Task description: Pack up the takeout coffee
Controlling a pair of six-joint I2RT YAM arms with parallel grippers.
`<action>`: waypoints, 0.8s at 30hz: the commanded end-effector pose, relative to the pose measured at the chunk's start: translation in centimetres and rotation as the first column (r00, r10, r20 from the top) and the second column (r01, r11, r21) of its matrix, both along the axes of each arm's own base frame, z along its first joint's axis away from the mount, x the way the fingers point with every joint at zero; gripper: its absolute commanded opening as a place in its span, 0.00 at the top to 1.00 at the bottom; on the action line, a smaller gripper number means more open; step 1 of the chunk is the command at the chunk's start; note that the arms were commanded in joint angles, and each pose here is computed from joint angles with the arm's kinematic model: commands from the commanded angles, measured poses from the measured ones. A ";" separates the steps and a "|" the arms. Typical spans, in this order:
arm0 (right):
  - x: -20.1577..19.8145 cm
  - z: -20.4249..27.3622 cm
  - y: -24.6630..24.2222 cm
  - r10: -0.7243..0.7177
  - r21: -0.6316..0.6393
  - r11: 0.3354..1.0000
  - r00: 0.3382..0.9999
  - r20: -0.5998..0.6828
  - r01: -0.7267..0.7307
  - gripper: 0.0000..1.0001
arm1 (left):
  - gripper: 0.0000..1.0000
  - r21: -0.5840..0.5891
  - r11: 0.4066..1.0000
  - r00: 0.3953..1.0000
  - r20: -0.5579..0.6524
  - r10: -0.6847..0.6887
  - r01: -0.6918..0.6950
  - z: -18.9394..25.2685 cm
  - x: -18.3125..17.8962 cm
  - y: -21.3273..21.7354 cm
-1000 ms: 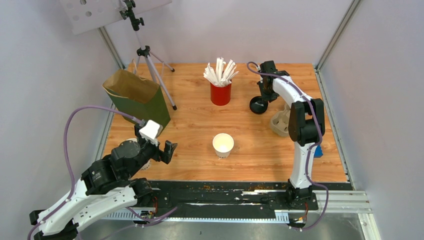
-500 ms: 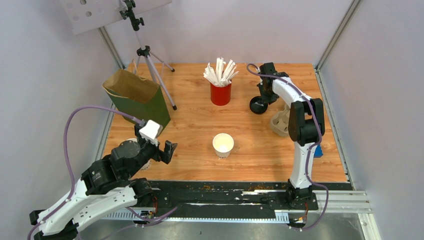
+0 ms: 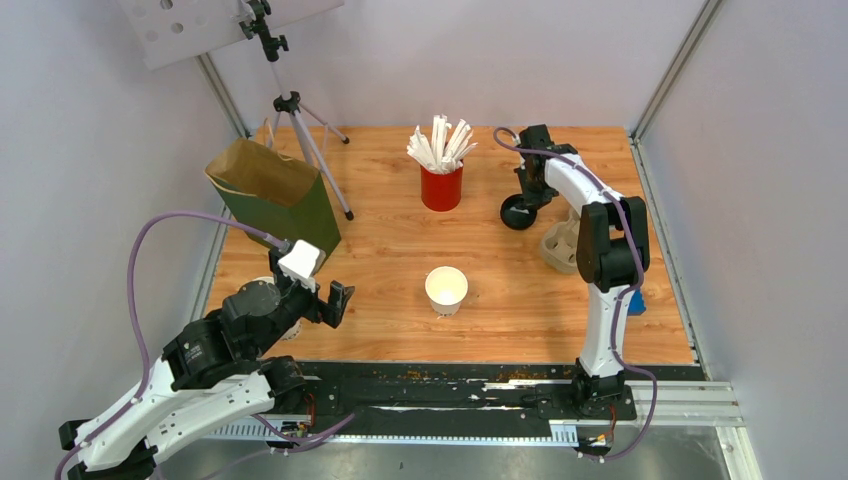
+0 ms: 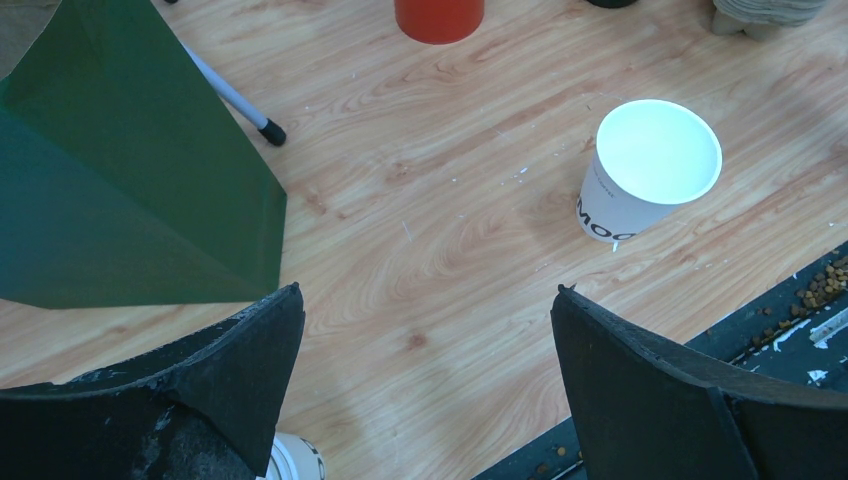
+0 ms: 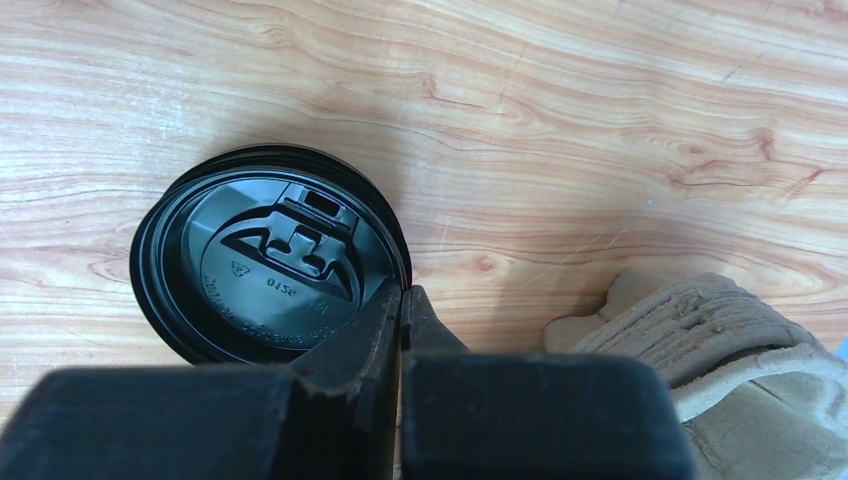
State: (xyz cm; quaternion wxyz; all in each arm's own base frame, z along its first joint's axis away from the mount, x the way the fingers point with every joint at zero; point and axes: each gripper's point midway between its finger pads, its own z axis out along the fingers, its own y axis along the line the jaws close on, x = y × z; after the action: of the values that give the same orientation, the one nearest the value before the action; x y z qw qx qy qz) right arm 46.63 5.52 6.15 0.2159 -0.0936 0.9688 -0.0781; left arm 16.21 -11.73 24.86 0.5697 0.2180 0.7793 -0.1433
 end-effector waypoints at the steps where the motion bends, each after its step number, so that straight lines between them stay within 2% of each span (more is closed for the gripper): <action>1: 1.4 3.7 -0.3 -0.016 -0.011 1.000 0.995 0.095 0.017 1.00 | 0.00 -0.001 1.000 1.000 0.011 -0.008 0.008 0.2 0.0 -0.2; 21: 1.1 5.6 -0.6 -0.027 -0.016 0.999 0.993 0.115 0.029 0.94 | 0.00 -0.006 1.000 1.000 0.013 -0.018 0.018 0.3 0.0 -0.4; 24: 1.0 5.5 -0.4 -0.012 -0.010 1.000 0.994 0.107 0.014 1.00 | 0.00 -0.005 1.000 1.000 0.011 -0.022 0.022 0.2 0.0 -0.4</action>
State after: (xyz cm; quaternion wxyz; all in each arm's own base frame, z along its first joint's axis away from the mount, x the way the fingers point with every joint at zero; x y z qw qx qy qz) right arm 46.89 5.13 8.10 0.2270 -0.0887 0.9657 -0.0893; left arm 16.16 -11.82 24.69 0.5676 0.2207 0.7799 -0.1444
